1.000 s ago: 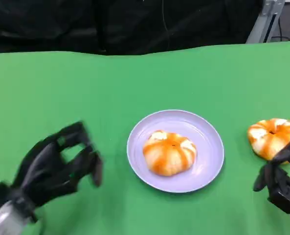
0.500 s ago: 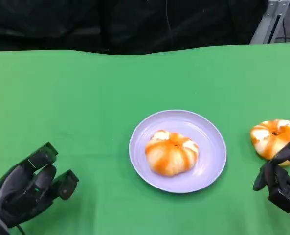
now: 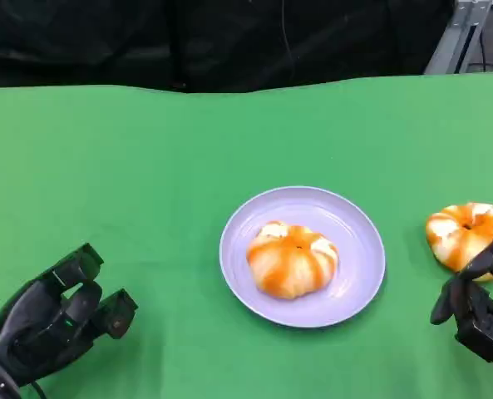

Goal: Grasp the bread from the table and place it into the plate.

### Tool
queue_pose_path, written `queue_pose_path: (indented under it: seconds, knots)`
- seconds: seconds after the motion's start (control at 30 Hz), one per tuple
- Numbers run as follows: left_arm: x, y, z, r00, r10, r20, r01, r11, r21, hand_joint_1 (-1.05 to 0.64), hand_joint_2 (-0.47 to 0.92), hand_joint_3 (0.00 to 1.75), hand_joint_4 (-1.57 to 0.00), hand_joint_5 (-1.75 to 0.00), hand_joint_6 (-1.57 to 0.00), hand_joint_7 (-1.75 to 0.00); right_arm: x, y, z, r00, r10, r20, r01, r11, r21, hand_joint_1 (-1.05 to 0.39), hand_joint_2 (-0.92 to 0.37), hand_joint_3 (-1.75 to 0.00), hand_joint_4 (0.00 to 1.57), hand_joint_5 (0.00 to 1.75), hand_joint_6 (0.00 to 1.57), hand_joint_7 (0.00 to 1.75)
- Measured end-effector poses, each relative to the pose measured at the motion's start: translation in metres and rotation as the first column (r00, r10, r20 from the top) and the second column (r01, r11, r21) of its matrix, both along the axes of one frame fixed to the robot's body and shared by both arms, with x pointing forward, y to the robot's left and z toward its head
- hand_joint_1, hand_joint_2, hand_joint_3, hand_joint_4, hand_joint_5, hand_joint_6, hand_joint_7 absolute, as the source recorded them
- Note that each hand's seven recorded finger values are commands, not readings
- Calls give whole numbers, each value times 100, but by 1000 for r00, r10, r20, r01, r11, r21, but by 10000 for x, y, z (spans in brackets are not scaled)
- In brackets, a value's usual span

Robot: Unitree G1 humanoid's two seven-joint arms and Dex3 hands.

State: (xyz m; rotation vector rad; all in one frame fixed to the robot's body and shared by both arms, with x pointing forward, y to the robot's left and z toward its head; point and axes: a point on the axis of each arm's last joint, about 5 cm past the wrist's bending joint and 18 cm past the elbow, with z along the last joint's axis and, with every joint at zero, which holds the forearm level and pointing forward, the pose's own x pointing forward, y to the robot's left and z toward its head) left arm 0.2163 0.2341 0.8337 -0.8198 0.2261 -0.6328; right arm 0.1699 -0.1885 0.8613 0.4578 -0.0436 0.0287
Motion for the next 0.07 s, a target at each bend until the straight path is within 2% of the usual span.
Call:
queue_pose_path:
  seconds: [0.07]
  knots:
    - [1, 1, 2, 1000, -1, 2, 1, 1000, -1, -12, 50, 124, -79, -175, -77, -169, -2, 0, -2, 1000, 0, -1, 0, 1000, 0, -10, -57, -114, 80, 175, 71, 155]
